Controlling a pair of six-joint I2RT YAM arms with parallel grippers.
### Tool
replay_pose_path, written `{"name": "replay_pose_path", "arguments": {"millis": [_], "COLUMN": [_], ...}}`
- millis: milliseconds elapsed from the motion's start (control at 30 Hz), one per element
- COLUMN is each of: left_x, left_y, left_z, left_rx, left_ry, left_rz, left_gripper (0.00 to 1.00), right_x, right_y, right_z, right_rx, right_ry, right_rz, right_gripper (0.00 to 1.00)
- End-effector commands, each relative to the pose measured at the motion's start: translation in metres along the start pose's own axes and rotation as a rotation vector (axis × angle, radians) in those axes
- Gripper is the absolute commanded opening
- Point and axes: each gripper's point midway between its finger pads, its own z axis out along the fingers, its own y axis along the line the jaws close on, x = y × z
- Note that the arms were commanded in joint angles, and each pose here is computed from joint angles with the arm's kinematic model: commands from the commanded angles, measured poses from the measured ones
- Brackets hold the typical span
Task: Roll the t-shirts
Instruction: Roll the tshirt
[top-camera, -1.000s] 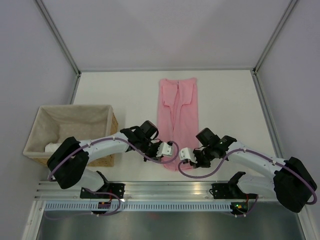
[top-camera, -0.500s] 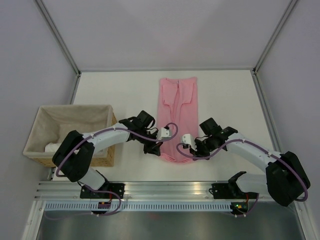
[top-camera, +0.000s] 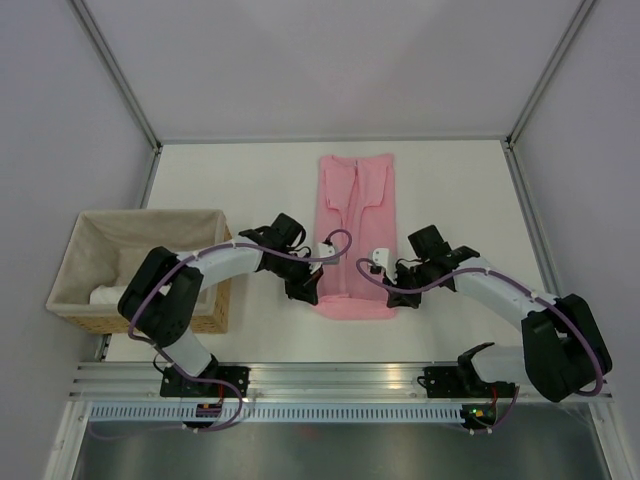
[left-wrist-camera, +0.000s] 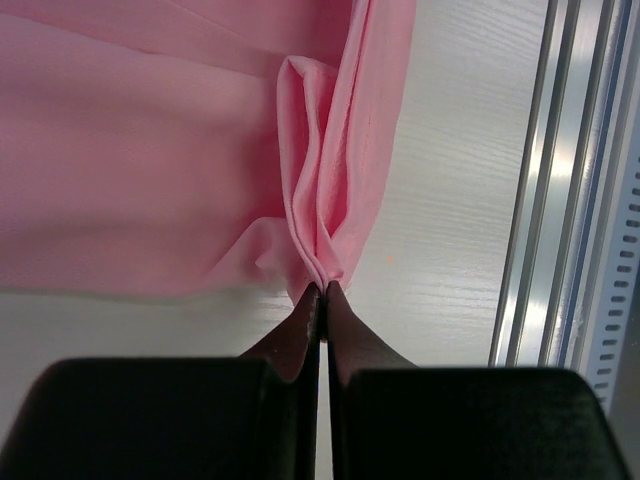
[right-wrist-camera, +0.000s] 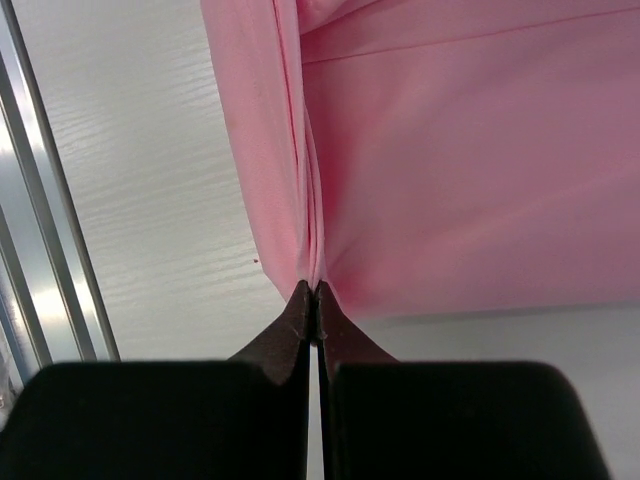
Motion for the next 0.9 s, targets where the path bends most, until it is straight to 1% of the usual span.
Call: {"name": "replay_pose_path", "arguments": {"millis": [0,200,300,333,400,433,467,500,533,567,667,700,767,833,867], "left_x": [-0.021,-0.024,-0.025,-0.025,-0.027,-0.027,-0.028,-0.03,-0.033,-0.035,-0.038,-0.039,-0.038,-0.037,-0.037], "left_y": [0.011,0.019,0.022,0.022,0.024,0.024,0.025,0.026,0.026,0.027,0.027,0.027,0.026,0.025,0.025], "left_z": [-0.003,0.0,0.001,0.002,0.002,0.003,0.003,0.002,0.001,0.001,-0.001,-0.002,-0.002,-0.001,-0.002], "left_rx": [-0.013,-0.023,-0.025,-0.024,-0.025,-0.025,-0.024,-0.027,-0.028,-0.028,-0.028,-0.03,-0.03,-0.027,-0.027], "left_ry": [-0.049,-0.039,-0.037,-0.035,-0.039,-0.037,-0.038,-0.042,-0.044,-0.048,-0.05,-0.051,-0.048,-0.046,-0.046], "left_rz": [-0.015,-0.026,-0.039,-0.044,-0.056,-0.061,-0.066,-0.064,-0.073,-0.07,-0.077,-0.078,-0.081,-0.082,-0.086], "left_gripper": [0.02,0.02,0.02,0.02,0.02,0.02,0.02,0.02,0.02,0.02,0.02,0.02,0.02,0.02,0.02], "right_x": [-0.017,-0.015,-0.018,-0.019,-0.019,-0.02,-0.023,-0.025,-0.038,-0.037,-0.055,-0.059,-0.062,-0.069,-0.068], "right_y": [-0.014,-0.03,-0.037,-0.042,-0.046,-0.047,-0.049,-0.05,-0.05,-0.052,-0.05,-0.052,-0.05,-0.051,-0.051], "right_z": [-0.002,0.0,-0.002,-0.003,-0.004,-0.005,-0.006,-0.006,-0.014,-0.015,-0.027,-0.032,-0.031,-0.031,-0.03], "right_rx": [0.032,0.088,0.111,0.133,0.148,0.153,0.162,0.163,0.155,0.159,0.129,0.13,0.103,0.099,0.101], "right_ry": [-0.047,-0.048,-0.067,-0.073,-0.081,-0.087,-0.102,-0.11,-0.162,-0.164,-0.23,-0.244,-0.246,-0.287,-0.285], "right_rz": [0.013,0.081,0.115,0.12,0.143,0.158,0.161,0.173,0.217,0.222,0.312,0.405,0.472,0.575,0.641], "right_gripper": [0.0,0.0,0.02,0.11,0.21,0.35,0.38,0.4,0.45,0.45,0.47,0.47,0.47,0.46,0.46]}}
